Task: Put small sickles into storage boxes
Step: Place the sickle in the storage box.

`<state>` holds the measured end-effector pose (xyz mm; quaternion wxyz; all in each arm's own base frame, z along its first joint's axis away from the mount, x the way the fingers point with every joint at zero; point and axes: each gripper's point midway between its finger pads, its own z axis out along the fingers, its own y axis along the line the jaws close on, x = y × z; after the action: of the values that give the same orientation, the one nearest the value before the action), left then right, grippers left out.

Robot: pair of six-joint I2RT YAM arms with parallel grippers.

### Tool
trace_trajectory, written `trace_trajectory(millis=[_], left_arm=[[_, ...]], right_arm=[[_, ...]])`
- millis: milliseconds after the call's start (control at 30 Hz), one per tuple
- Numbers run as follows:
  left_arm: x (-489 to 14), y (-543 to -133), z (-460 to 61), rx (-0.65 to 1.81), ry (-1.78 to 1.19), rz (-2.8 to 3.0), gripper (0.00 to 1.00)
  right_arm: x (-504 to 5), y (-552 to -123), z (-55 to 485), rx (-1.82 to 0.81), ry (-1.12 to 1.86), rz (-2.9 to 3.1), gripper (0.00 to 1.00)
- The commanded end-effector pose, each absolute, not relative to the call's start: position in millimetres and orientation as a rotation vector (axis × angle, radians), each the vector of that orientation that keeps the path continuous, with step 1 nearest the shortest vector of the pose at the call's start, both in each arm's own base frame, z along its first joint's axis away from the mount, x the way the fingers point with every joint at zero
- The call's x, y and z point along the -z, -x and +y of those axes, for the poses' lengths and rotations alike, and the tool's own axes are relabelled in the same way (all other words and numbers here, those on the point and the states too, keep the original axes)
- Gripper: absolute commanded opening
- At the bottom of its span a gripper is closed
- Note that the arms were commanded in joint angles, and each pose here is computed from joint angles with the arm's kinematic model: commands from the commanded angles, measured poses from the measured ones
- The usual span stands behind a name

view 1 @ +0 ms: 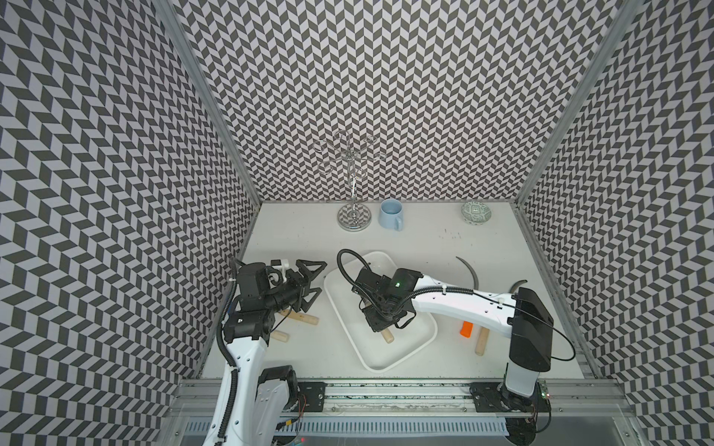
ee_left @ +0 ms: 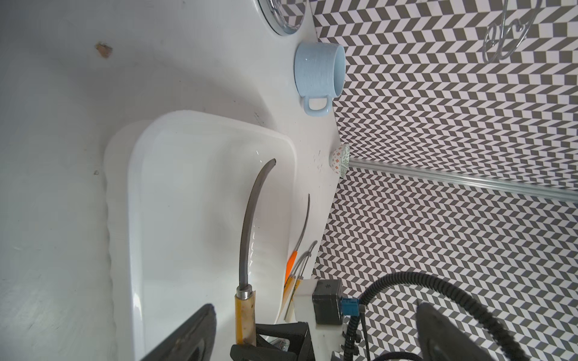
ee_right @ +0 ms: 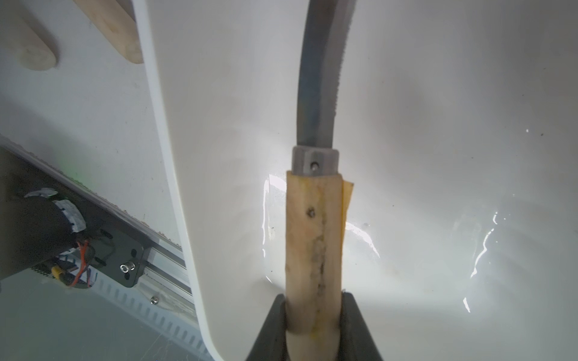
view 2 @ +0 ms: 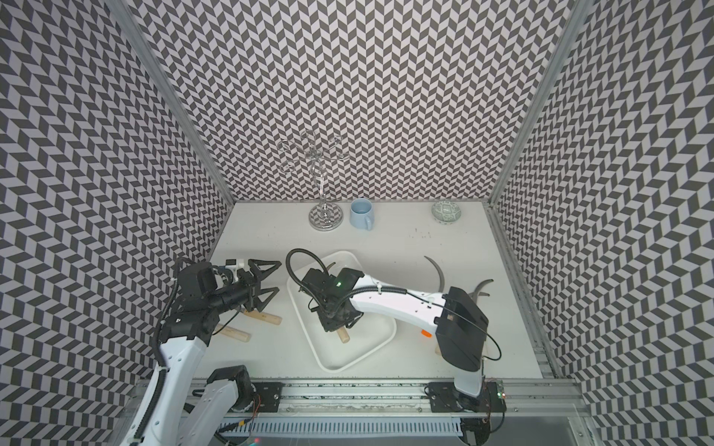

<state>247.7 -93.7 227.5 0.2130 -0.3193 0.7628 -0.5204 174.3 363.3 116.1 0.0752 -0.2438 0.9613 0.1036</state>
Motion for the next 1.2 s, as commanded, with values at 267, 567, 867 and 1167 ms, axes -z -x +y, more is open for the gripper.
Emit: trace_trajectory(millis=[267, 567, 867, 1167], left_arm=[[-215.8, -235.5, -86.1, 1.459, 0.967, 2.125, 0.99], [-216.4, -234.0, -85.7, 1.451, 0.96, 2.138, 0.99], [-213.7, -233.9, -80.3, 1.426, 0.994, 2.138, 1.0], [-219.2, -236.0, -76.7, 1.415, 0.996, 2.122, 0.99]], right_arm=[[-108.4, -173.4, 410.6, -0.532, 0.719, 2.827, 0.0], [-81.5, -169.4, 404.0, -0.498, 0.727, 2.842, 0.0], [-62.8, -176.0, 405.6, -0.454, 0.773, 2.801, 0.0], [-46.5, -170.7, 418.5, -0.518, 0.796, 2.831, 0.0]])
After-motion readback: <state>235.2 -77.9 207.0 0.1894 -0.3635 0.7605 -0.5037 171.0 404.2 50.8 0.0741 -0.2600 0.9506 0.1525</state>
